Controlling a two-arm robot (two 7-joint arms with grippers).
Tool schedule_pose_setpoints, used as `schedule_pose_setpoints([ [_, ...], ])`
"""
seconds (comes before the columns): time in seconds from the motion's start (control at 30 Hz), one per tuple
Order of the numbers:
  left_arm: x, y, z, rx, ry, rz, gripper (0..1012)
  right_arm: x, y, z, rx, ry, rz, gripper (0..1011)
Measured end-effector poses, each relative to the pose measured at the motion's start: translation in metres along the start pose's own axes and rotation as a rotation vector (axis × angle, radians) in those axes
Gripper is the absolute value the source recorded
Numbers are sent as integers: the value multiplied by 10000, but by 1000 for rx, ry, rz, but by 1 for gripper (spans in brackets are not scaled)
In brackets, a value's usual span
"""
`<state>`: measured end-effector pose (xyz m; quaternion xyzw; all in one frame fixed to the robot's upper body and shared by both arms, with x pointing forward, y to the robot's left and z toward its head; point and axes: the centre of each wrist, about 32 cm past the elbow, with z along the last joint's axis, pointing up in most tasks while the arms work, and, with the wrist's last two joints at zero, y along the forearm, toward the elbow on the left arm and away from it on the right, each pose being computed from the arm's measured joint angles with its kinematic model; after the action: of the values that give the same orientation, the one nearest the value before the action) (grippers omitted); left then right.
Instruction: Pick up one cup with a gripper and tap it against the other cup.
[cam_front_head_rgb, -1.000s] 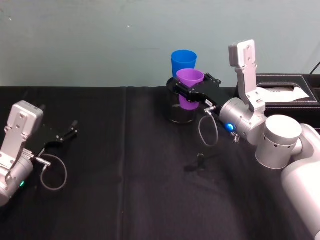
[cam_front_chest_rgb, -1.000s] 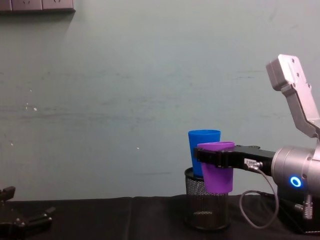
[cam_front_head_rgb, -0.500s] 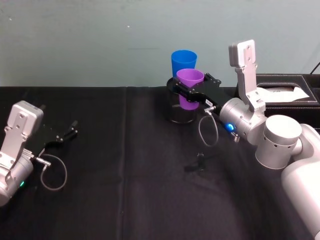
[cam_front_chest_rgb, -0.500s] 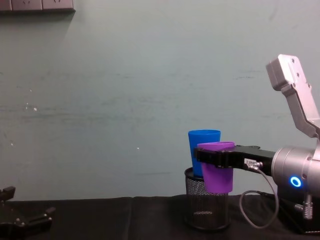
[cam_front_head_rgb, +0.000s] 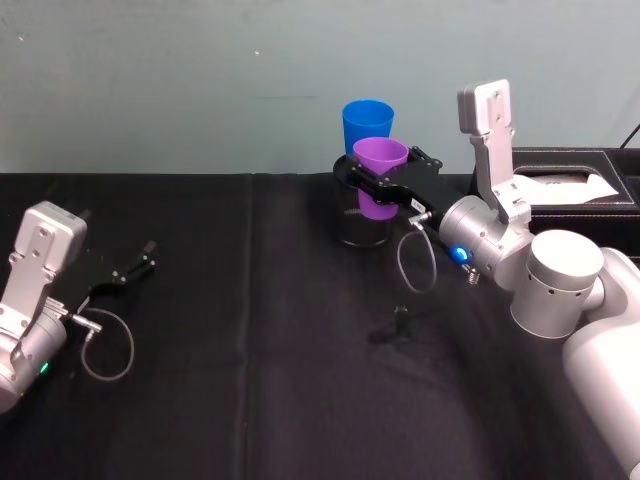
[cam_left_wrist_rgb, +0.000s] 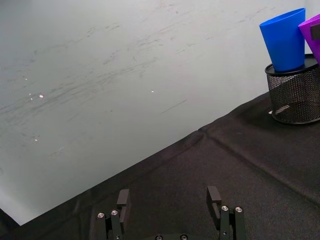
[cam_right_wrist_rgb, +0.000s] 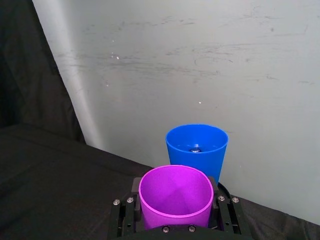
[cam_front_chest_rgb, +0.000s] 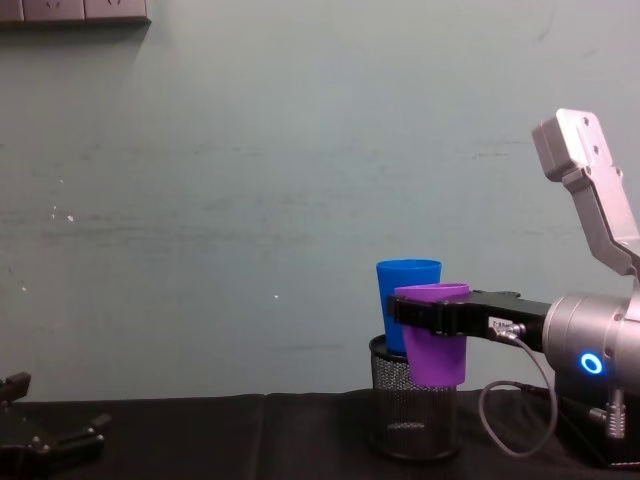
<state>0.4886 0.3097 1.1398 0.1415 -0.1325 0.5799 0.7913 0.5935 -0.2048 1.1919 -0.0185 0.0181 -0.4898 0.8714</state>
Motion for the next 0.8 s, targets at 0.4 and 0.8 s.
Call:
schedule_pose_setpoints([
  [0.4,0,0,0,0,0,0,1000,0,0,0,0,0,0,746],
  [0.8,0,0,0,0,0,0,1000,0,0,0,0,0,0,746],
])
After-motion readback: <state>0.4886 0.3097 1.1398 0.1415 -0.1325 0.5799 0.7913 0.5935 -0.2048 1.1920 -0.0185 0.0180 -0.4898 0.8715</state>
